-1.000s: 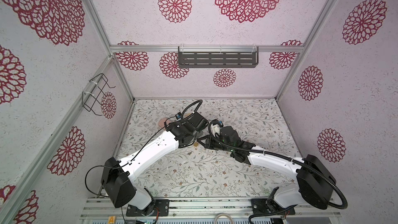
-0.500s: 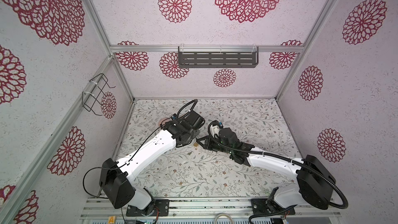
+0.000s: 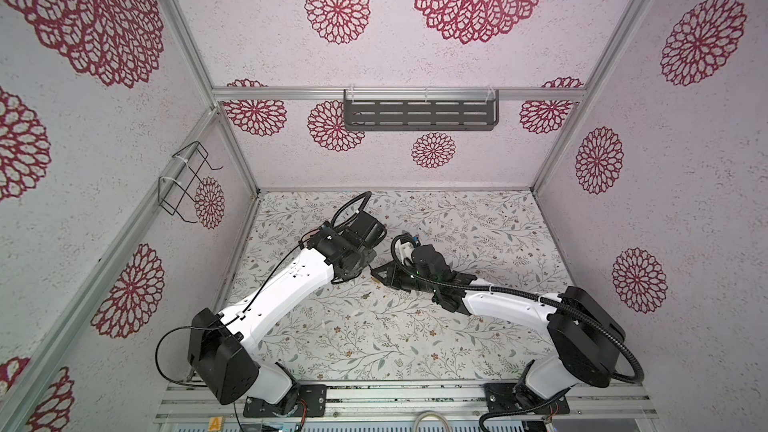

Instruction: Unlock with the key

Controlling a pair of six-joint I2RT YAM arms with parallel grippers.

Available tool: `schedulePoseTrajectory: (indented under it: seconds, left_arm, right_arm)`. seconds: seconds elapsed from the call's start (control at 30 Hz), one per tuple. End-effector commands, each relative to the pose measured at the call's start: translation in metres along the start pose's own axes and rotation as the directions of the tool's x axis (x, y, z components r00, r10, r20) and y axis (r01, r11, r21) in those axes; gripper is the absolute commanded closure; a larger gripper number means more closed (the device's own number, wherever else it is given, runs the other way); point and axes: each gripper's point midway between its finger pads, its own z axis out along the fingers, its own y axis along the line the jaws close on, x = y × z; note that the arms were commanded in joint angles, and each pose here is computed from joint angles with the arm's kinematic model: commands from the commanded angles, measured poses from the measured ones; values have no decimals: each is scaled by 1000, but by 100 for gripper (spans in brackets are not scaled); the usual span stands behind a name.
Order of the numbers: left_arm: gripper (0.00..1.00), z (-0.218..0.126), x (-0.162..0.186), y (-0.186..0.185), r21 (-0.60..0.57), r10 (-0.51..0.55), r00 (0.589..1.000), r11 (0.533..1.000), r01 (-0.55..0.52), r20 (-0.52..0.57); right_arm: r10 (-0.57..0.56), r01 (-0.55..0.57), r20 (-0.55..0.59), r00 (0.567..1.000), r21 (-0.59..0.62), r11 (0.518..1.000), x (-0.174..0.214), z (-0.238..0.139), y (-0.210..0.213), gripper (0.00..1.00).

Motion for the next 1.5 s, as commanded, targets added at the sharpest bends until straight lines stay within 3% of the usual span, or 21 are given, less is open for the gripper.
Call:
schedulePoseTrajectory:
  seconds: [0.0,0.5,1.47]
  left_arm:
    - [100,-7,-8,1,18,-27,999,999,26,21]
    - [100,-7,-17,11,6,-44,998,999,44,36]
    - [100,-7,-18,14,15,-66,997,998,65,41]
  right_arm:
    - [-9,11,22,1000,-122,992,-11,-1,40,100]
    - [-22,22,0,1000,-92,996,2,6,39,100]
    - [-22,25,21,1000,-171,985,-6,7,65,100]
